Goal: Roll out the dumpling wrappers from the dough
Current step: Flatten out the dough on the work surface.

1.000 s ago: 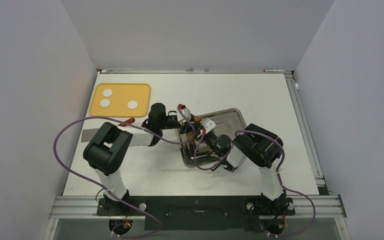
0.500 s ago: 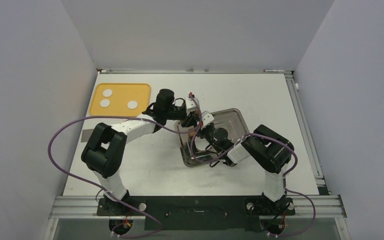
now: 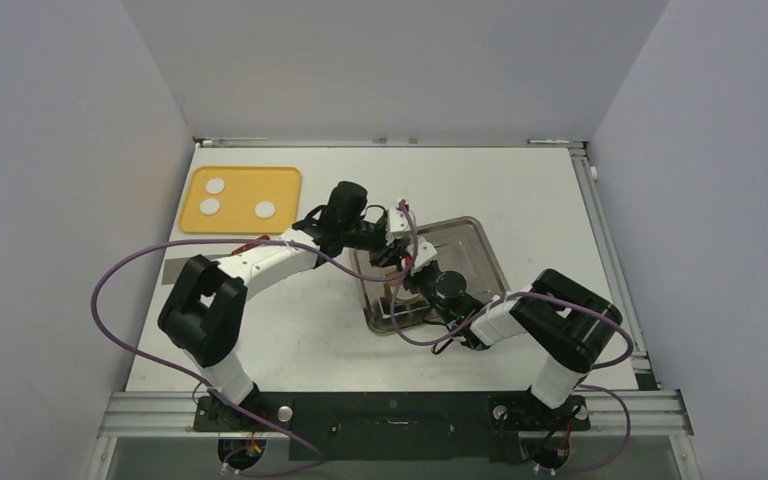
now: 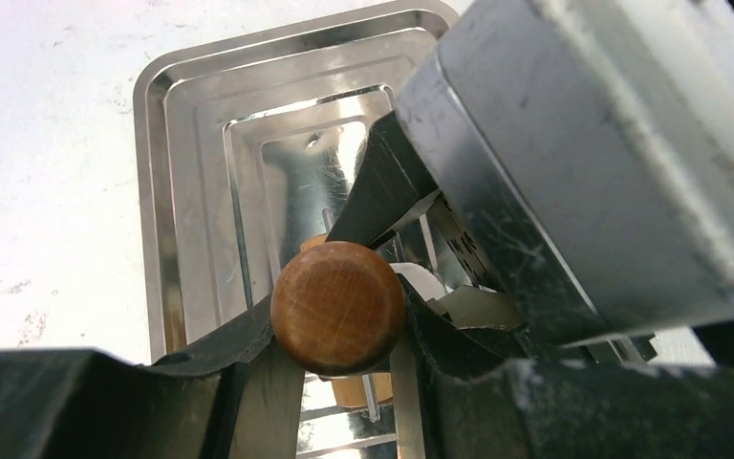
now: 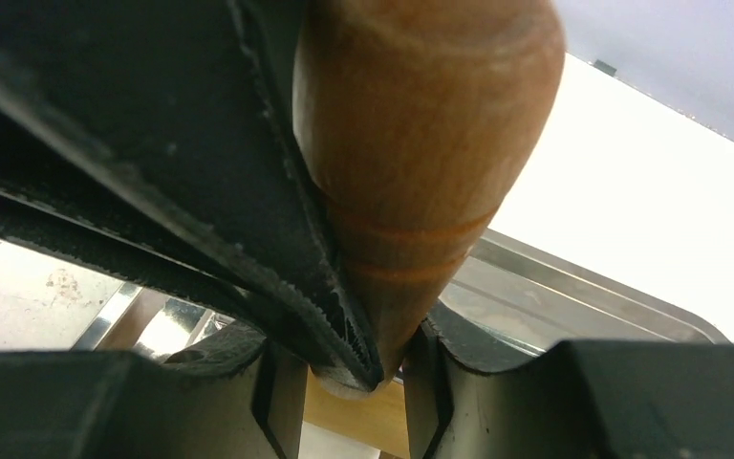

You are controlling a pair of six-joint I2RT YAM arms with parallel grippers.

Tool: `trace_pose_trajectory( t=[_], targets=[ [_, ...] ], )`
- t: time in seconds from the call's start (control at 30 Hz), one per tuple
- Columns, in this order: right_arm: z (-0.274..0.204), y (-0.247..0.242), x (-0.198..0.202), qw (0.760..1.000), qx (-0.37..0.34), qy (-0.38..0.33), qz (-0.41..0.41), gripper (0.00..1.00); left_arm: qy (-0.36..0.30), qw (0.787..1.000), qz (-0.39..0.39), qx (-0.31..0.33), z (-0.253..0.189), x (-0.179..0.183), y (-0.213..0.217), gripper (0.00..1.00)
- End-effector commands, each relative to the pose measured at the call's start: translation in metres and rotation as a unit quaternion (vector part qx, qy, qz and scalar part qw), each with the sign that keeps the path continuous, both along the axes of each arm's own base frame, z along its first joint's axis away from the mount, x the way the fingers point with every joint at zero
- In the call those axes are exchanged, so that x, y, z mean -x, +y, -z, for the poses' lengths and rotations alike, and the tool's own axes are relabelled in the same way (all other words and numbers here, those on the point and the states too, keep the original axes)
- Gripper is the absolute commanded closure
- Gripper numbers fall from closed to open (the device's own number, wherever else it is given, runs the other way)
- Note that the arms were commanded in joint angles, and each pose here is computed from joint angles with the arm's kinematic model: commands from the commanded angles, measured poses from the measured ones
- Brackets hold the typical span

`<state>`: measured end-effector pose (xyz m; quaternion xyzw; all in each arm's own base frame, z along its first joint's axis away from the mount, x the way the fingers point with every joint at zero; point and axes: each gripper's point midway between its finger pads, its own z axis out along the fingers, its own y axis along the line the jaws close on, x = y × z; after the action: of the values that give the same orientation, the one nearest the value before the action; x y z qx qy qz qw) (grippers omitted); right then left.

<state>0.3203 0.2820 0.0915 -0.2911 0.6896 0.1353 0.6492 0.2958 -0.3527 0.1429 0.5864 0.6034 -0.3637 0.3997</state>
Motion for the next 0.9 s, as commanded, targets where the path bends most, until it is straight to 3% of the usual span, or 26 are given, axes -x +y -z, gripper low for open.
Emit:
trace_pose_trajectory(
  t=[0.0,0.3,0.87],
  targets=[
    [0.009,0.023,0.02,0.998,-0.009,-0.006,-0.067,0.92,0.057,0.993,0.107,-0.01,0.03,0.071,-0.021,1.0],
    [0.087,0.001,0.029,0.997,0.002,0.069,-0.04,0.92,0.094,0.994,0.051,-0.033,0.078,0.048,-0.006,1.0],
    [0.15,-0.016,0.035,0.991,0.053,0.118,-0.037,0.92,0.093,0.994,0.022,-0.048,0.112,0.035,0.001,1.0]
  ],
)
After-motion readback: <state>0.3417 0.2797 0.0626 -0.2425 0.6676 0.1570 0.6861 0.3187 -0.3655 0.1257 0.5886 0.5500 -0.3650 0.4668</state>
